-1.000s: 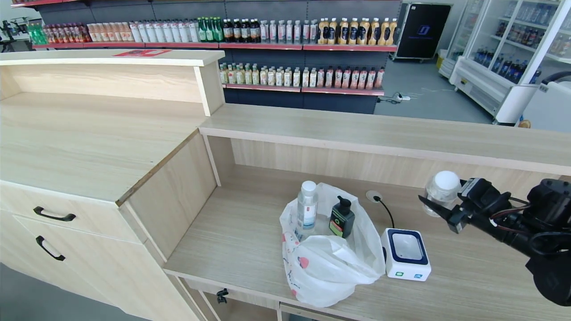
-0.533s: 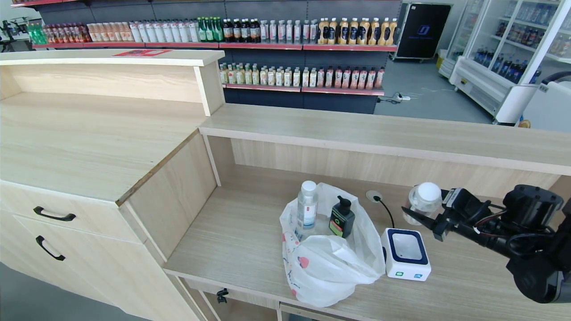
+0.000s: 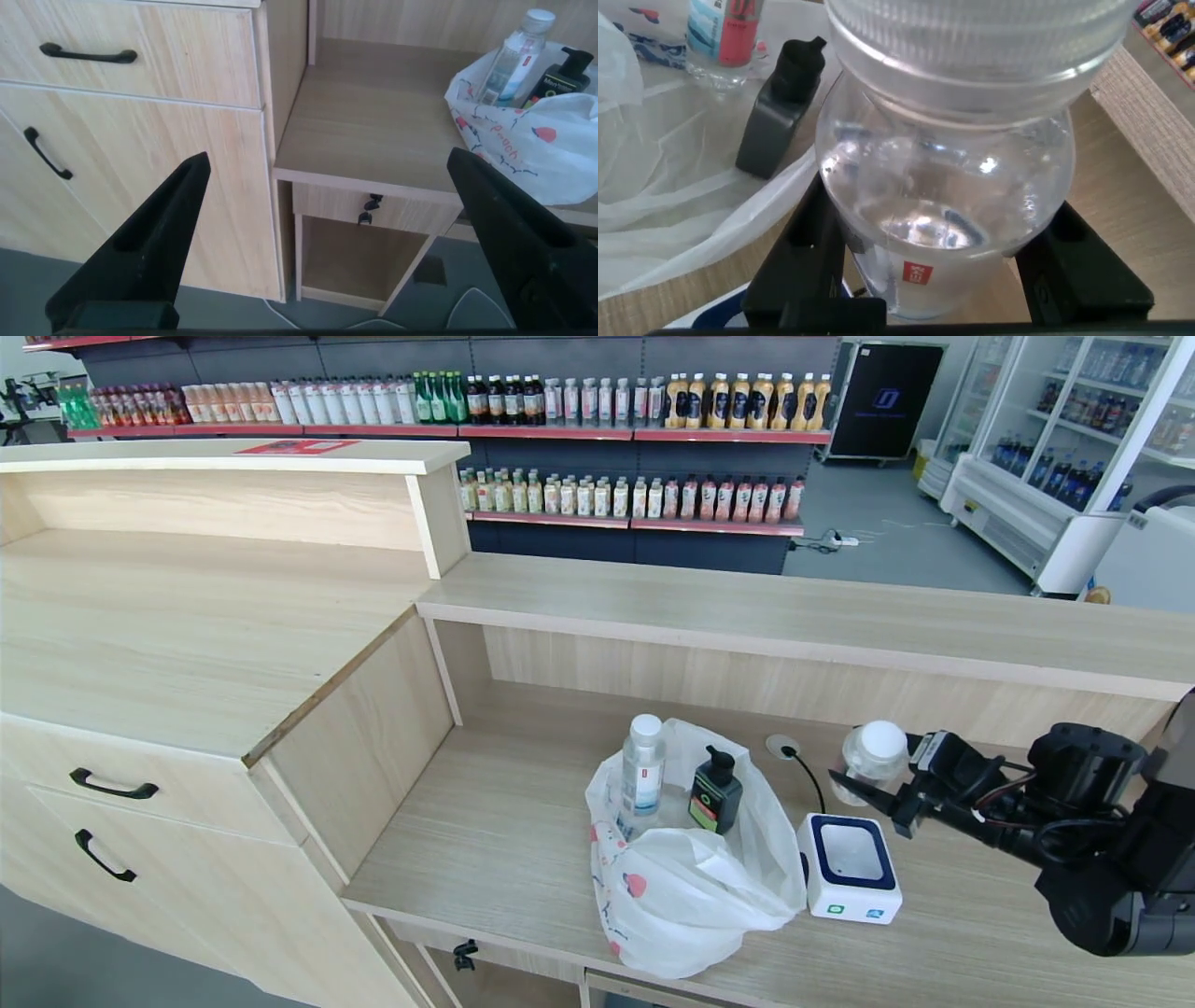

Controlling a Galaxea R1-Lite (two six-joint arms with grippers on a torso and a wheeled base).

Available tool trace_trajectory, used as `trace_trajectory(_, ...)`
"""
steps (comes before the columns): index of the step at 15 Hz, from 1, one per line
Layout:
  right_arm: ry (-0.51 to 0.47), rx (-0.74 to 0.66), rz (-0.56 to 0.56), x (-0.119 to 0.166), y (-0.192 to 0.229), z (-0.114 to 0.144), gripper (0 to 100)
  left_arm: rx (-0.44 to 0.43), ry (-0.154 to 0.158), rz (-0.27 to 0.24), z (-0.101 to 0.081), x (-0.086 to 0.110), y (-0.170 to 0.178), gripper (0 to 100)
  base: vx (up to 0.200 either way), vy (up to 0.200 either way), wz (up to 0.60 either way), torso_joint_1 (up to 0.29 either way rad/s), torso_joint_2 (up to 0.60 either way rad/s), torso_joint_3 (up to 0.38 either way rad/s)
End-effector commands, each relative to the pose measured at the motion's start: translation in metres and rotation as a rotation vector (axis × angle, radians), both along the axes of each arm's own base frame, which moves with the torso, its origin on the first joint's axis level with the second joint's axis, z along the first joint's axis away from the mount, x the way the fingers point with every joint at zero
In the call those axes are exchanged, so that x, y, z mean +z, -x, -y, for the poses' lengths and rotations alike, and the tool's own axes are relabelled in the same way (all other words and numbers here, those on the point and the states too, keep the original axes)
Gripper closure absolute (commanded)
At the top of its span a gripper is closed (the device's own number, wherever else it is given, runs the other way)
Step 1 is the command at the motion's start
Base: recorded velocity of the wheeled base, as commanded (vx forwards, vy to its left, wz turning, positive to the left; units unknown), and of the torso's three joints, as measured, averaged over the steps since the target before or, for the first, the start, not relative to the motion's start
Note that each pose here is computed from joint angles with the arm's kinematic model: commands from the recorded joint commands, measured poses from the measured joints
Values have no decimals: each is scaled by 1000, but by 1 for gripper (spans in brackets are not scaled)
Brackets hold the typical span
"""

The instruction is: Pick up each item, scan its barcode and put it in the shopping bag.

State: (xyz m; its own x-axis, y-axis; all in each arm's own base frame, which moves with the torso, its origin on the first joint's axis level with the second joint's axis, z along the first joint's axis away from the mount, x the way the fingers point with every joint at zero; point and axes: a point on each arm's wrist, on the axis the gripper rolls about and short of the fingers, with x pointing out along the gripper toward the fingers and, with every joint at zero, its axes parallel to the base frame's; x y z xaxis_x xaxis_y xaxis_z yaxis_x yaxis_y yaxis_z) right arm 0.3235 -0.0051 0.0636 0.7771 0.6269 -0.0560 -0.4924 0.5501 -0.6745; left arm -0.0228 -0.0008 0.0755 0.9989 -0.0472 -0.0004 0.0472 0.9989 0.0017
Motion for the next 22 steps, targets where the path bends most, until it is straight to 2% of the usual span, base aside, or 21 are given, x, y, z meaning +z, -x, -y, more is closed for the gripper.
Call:
trace_trajectory(1, 1, 11, 3, -2, -4, 0, 100, 0, 0, -1, 0, 0, 0, 0, 0, 0, 0, 0, 0, 0)
trace_trajectory(15, -4, 128, 41, -9, -28, -12, 100, 0, 0, -1, 0, 0, 0, 0, 0, 0, 0, 0, 0, 0)
trace_trajectory(22, -7, 137, 38, -11, -30, -13, 100, 0, 0, -1, 0, 0, 0, 0, 0, 0, 0, 0, 0, 0)
